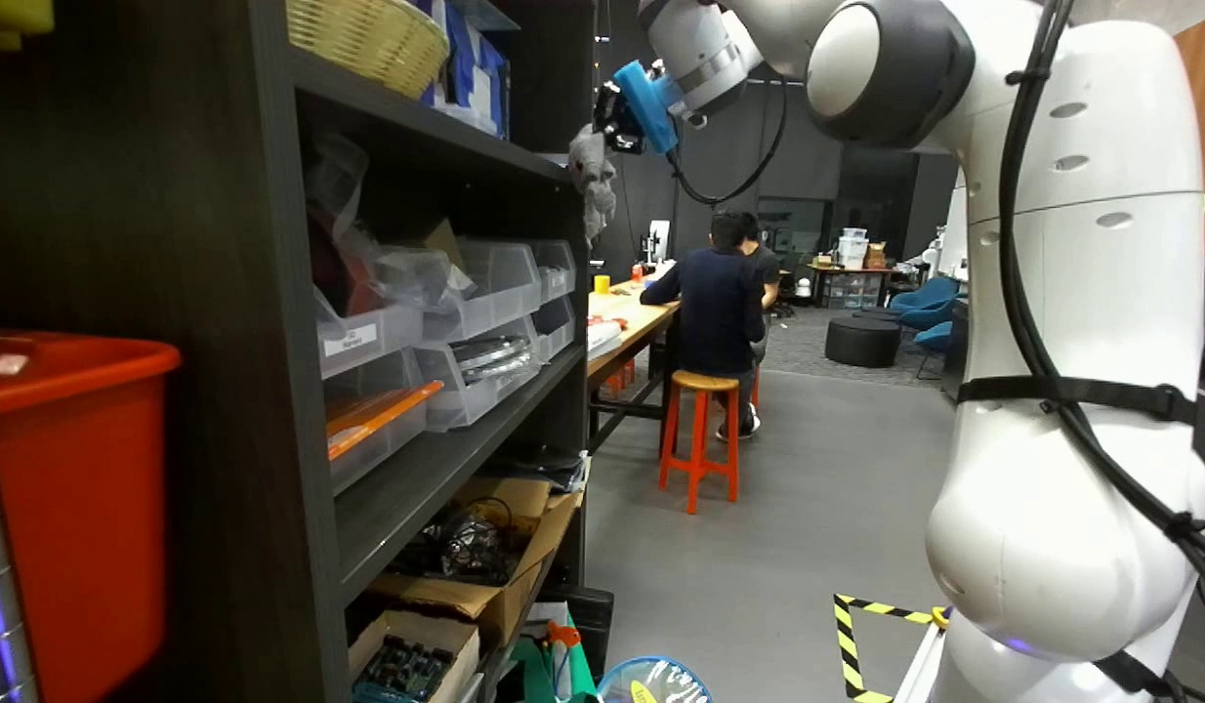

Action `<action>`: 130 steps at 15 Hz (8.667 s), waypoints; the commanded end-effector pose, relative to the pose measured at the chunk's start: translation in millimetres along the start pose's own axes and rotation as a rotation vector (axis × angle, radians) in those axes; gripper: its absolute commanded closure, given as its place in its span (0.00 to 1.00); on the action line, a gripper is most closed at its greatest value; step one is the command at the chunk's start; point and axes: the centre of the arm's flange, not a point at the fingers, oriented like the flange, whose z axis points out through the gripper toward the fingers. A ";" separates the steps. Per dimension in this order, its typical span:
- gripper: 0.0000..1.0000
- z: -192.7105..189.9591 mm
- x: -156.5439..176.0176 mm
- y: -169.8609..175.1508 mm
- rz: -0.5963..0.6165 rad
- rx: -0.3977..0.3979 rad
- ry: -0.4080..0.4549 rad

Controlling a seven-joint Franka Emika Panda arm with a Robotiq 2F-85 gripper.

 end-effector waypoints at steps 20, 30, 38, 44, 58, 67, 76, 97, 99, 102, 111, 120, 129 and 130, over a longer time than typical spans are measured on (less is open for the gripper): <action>0.97 -16.9 -119.5 3.1 -0.321 0.050 -0.066; 0.97 -31.7 -174.6 3.1 -0.433 0.078 -0.121; 0.97 -43.1 -215.2 -0.2 -0.504 0.104 -0.125; 0.97 -53.9 -249.5 -5.5 -0.573 0.127 -0.120; 0.97 -76.4 -311.7 -9.8 -0.696 0.183 -0.148; 0.97 -89.2 -299.2 -17.3 -0.659 0.214 -0.142; 0.97 -111.1 -187.1 -27.9 -0.413 0.238 -0.088; 0.97 -63.4 20.3 -1.8 0.027 0.136 0.130; 0.97 -46.9 18.0 -3.1 0.016 0.119 0.139; 0.97 -21.4 6.5 -4.5 -0.013 0.100 0.151; 0.97 16.9 -25.7 -2.1 -0.079 0.063 0.150; 0.97 26.3 -68.6 3.3 -0.198 0.060 0.075; 0.97 19.8 -126.0 -9.3 -0.332 0.097 0.014; 0.97 17.5 -131.0 -8.8 -0.344 0.101 0.009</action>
